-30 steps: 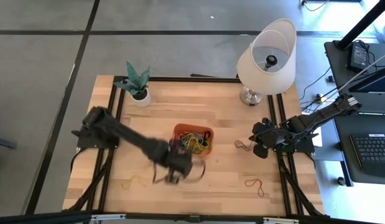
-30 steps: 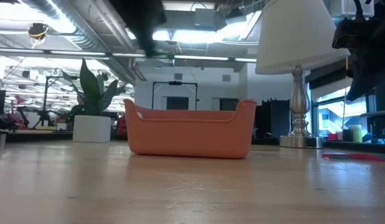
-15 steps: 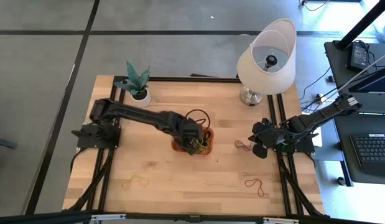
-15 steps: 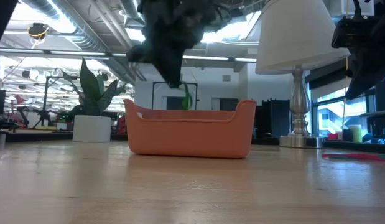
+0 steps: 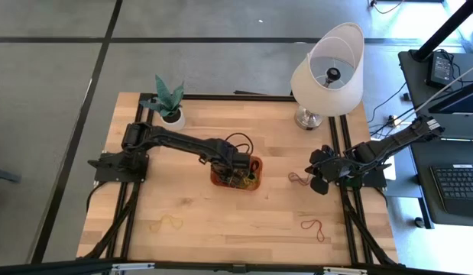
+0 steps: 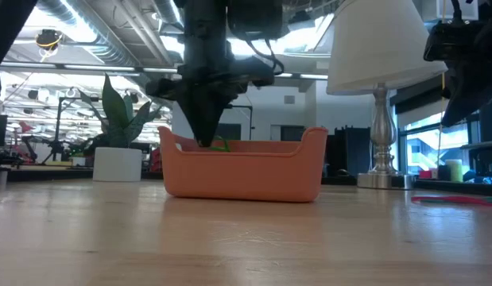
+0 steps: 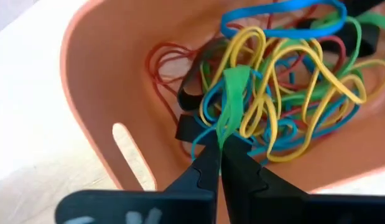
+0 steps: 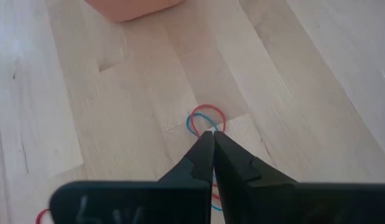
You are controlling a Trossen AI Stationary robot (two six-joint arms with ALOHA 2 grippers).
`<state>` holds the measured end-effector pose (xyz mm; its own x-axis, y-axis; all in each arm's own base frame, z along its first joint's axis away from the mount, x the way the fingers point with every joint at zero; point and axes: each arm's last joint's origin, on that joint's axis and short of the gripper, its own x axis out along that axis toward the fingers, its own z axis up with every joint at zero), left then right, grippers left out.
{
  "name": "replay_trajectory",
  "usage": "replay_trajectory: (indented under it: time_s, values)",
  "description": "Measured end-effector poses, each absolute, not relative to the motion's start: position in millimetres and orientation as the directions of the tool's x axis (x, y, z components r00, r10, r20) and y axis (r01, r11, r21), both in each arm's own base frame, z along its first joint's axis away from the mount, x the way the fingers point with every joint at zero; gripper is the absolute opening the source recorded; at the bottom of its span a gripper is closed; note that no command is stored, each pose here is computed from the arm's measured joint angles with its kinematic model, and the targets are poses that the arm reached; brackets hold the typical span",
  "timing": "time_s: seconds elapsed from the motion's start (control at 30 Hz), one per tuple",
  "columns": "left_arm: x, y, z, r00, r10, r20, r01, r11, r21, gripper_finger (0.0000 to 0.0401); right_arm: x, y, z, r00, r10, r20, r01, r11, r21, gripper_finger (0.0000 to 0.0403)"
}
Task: Pick and place rubber bands into bin
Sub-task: Put the green rubber band into the orange bin, then put the red rubber band into the orange bin
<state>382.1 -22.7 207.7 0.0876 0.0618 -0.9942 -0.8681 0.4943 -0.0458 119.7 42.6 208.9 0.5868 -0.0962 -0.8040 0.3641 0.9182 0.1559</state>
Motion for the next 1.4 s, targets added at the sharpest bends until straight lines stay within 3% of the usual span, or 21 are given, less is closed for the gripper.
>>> replay_trajectory:
  time_s: [0.2,0.5,0.8,1.13,1.33,1.4]
  values:
    - [382,-17,210,0.094,0.071,-0.993,-0.886,0.461,-0.051,0.0022,120,43,209,0.587,-0.096,-0.804,0.364,0.918,0.155,0.0016]
    - [382,-17,210,0.094,0.071,-0.993,-0.886,0.462,-0.05,0.0081,120,43,209,0.587,-0.096,-0.804,0.364,0.919,0.155,0.0016]
    - [379,-16,216,0.104,0.048,-0.993,-0.864,0.499,-0.067,0.0109,120,43,209,0.587,-0.099,-0.803,0.348,0.927,0.14,0.0016]
    - [360,-15,260,0.148,0.134,-0.98,-0.817,0.575,-0.045,0.0087,120,42,209,0.591,-0.109,-0.799,0.355,0.925,0.137,0.0016]
    - [344,-38,287,0.239,0.196,-0.951,-0.682,0.731,-0.02,0.0013,122,43,210,0.607,-0.103,-0.788,0.352,0.924,0.151,0.0016]
    - [338,-47,295,0.268,0.212,-0.94,-0.631,0.776,-0.005,0.0006,124,44,212,0.629,-0.094,-0.771,0.344,0.924,0.168,0.0016]
